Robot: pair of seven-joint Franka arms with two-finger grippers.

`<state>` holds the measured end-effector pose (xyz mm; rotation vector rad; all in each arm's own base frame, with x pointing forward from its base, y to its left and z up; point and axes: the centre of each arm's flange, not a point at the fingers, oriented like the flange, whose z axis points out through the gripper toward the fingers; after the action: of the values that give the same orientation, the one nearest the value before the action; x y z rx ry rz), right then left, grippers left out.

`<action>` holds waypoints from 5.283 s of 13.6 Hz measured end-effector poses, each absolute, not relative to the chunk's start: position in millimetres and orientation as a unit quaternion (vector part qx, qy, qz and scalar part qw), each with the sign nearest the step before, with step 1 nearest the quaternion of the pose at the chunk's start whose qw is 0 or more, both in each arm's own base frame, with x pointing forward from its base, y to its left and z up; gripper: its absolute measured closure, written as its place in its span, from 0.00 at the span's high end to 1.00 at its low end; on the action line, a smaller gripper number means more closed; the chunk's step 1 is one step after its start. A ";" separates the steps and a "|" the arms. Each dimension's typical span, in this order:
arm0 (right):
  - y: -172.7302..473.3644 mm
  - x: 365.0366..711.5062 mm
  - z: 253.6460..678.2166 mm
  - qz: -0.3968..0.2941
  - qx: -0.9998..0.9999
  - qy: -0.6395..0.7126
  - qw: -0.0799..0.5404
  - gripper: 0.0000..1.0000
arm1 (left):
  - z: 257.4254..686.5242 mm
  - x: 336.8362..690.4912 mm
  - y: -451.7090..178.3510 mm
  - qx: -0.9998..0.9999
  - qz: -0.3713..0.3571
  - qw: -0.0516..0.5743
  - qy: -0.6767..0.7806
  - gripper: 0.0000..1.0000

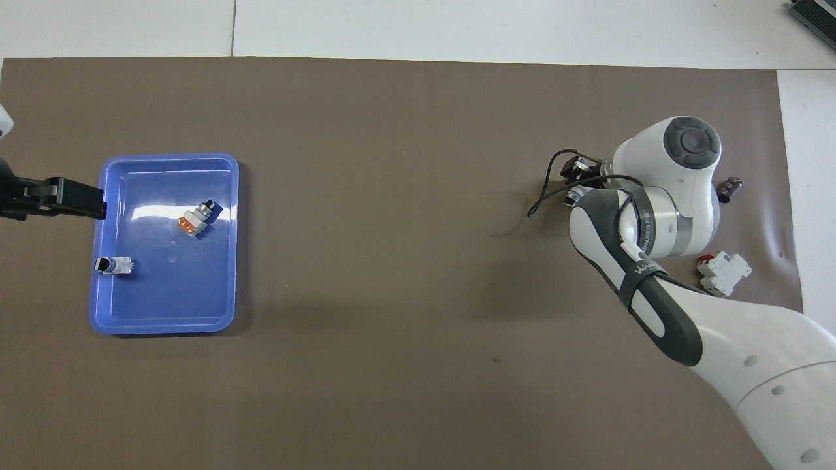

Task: Turn and place switch with both arms
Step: 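Reach the right gripper down and grasp the orange-and-white switch, then lift the switch with the right gripper and carry it toward the tray, then turn the switch with the right gripper while the left gripper approaches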

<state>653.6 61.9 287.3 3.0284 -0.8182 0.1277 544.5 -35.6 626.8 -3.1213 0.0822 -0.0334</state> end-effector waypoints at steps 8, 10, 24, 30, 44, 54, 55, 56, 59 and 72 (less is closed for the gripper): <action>59.9 655.6 289.9 0.025 0.956 -0.291 -0.027 0.42 | 626.8 544.5 -35.6 -1.000 -0.011 0.010 0.026 1.00; 59.7 659.1 297.3 0.008 0.947 -0.317 -0.055 0.42 | 626.8 544.5 -35.6 -1.000 -0.011 0.010 0.026 1.00; 156.8 589.9 546.4 -0.253 0.694 -0.610 -0.288 0.42 | 626.8 544.5 -35.6 -1.000 -0.011 0.010 0.026 1.00; 256.9 580.9 575.8 -0.247 0.589 -0.691 -0.338 0.42 | 627.0 544.4 -35.6 -1.000 -0.011 0.009 0.026 1.00; 324.4 554.8 584.9 -0.270 0.631 -0.638 -0.349 0.42 | 628.0 542.0 -55.4 -0.998 -0.005 -0.066 -0.002 1.00; 318.0 559.3 614.7 -0.266 0.634 -0.627 -0.367 0.42 | 642.7 537.0 -108.1 -0.955 0.049 -0.260 -0.137 0.98; 317.4 559.3 615.3 -0.267 0.635 -0.626 -0.366 0.42 | 645.0 536.9 -116.2 -0.949 0.052 -0.272 -0.151 0.94; 317.0 559.4 615.3 -0.268 0.635 -0.626 -0.365 0.42 | 647.4 536.7 -125.8 -0.944 0.053 -0.280 -0.164 0.93; 316.4 559.8 615.0 -0.268 0.635 -0.626 -0.365 0.42 | 654.2 535.1 -153.9 -0.931 0.057 -0.304 -0.194 0.87; 348.6 544.7 600.9 -0.265 0.670 -0.598 -0.351 0.42 | 680.5 531.6 -212.3 -0.855 0.078 -0.371 -0.354 0.62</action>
<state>544.7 348.6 600.9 2.7605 -2.4663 -1.0936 531.6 -212.3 680.5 -3.5909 -1.4890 0.3298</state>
